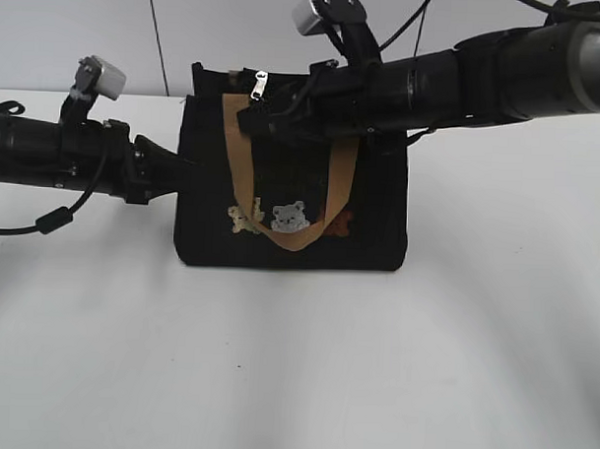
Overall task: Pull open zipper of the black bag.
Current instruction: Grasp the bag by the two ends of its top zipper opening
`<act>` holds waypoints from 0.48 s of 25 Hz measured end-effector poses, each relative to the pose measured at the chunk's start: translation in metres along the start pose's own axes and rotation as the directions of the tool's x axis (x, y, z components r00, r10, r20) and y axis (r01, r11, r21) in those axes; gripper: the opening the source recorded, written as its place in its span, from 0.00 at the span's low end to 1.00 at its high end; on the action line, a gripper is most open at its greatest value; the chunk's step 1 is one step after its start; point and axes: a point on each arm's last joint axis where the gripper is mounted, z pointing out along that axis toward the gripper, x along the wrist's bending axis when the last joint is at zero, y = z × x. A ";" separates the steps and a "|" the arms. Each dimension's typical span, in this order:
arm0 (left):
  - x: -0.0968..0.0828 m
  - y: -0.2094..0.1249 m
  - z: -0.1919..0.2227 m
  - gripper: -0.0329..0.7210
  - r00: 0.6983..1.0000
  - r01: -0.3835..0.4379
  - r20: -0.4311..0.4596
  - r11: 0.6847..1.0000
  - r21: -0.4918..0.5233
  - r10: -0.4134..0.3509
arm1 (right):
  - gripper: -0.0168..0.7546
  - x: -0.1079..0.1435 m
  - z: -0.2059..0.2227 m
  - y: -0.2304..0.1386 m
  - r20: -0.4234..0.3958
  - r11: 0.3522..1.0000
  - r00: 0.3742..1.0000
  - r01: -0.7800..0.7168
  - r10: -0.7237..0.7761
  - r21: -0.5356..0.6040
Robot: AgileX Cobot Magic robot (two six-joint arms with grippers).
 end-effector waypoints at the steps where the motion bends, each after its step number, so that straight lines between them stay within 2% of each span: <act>1: 0.000 0.000 0.000 0.08 1.000 0.000 0.000 1.000 0.000 0.000 | 0.17 0.000 -0.001 0.001 0.005 1.000 1.000 -0.010 0.010 -0.002; 5: 0.000 0.000 0.000 0.08 1.000 0.000 0.002 1.000 -0.003 0.000 | 0.01 -0.003 -0.007 0.006 0.038 0.999 0.999 -0.037 0.038 -0.009; 12: 0.000 0.001 0.000 0.08 1.000 0.001 0.003 1.000 -0.005 -0.001 | 0.00 -0.004 -0.011 0.008 0.071 1.000 0.997 -0.002 0.001 0.019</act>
